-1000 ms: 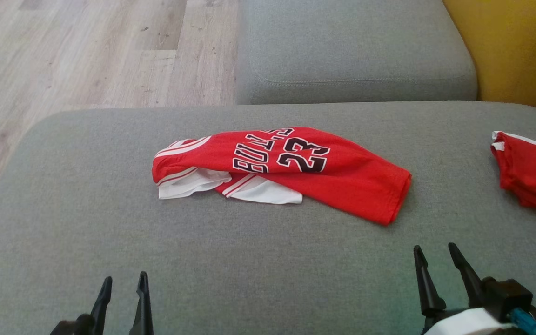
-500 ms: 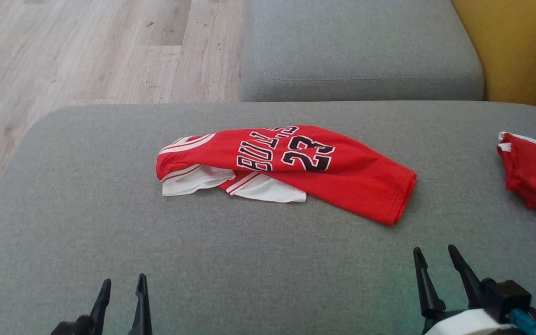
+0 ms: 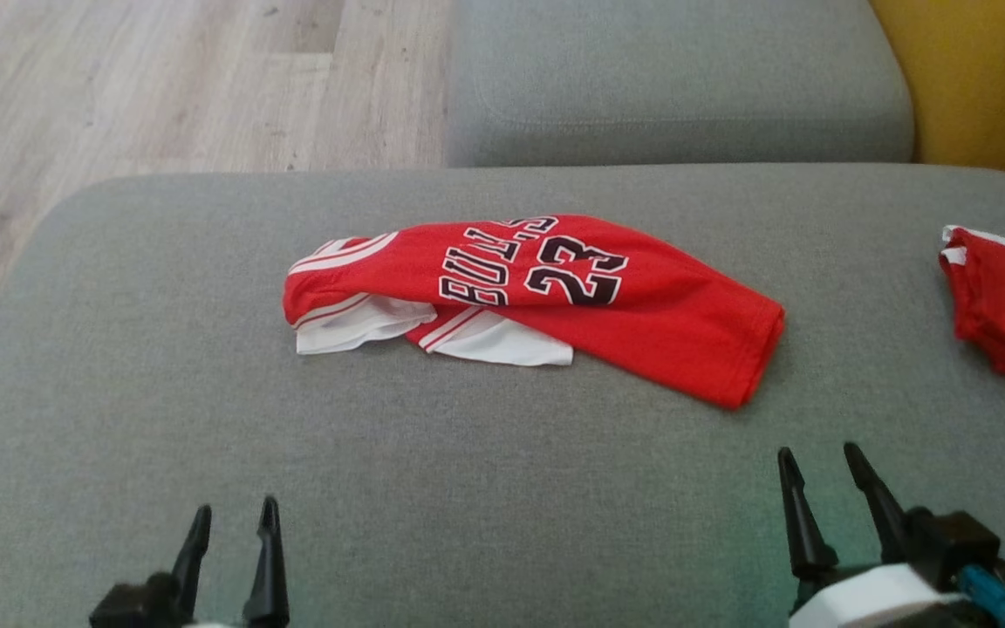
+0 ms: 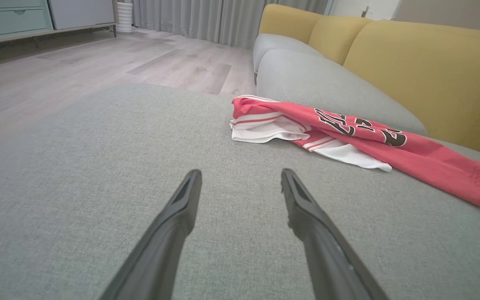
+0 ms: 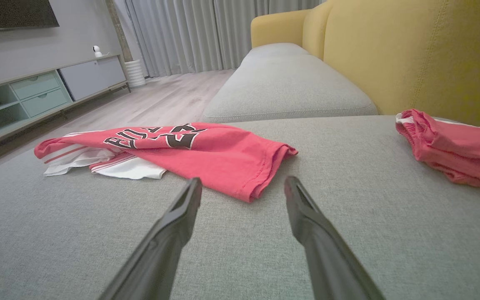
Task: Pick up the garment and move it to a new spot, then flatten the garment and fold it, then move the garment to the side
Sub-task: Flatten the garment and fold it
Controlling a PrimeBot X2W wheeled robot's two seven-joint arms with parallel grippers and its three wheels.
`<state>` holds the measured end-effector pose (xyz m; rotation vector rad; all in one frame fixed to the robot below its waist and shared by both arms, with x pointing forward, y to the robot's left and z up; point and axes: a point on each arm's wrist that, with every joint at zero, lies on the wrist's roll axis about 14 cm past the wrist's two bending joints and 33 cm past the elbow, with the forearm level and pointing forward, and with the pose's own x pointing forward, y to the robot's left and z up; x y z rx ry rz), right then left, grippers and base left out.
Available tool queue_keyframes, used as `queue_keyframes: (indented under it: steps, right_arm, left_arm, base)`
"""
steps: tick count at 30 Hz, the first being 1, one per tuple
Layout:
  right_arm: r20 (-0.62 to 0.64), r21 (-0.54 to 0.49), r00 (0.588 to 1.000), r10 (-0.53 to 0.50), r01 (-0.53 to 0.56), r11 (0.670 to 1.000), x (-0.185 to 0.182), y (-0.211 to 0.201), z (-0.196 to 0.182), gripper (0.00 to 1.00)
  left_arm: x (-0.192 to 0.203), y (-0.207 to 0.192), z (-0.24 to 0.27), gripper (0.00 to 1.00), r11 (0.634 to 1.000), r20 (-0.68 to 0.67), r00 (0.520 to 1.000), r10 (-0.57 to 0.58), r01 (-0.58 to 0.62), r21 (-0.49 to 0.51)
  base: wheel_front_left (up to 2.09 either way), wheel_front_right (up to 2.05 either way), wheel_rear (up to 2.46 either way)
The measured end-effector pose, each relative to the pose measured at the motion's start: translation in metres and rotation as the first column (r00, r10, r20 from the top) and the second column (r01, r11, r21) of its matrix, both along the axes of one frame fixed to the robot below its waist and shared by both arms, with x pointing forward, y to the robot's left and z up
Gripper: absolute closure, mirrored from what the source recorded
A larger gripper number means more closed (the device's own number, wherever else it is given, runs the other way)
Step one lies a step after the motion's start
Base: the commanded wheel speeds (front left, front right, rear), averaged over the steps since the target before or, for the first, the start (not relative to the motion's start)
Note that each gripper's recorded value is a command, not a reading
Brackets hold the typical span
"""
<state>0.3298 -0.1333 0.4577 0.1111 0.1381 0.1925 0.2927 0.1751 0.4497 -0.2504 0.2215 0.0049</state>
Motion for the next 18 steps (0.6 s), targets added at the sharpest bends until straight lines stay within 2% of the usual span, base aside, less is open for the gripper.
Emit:
queue_keyframes:
  steps: [9,18]
  right_arm:
    - [0.009,-0.027,1.000,0.011,-0.011,1.000,0.020,0.003,0.006,0.00]
    - [0.026,-0.033,1.000,-0.006,0.007,0.999,0.055,-0.002,0.010,0.00]
  left_arm:
    - [0.059,-0.007,0.008,0.00,0.998,-0.011,0.999,-0.045,0.046,0.046]
    - [0.134,-0.019,-0.032,0.00,0.994,-0.194,0.977,-0.087,0.098,0.048]
  base:
    - [0.00,0.00,0.00]
    - [0.00,0.00,0.00]
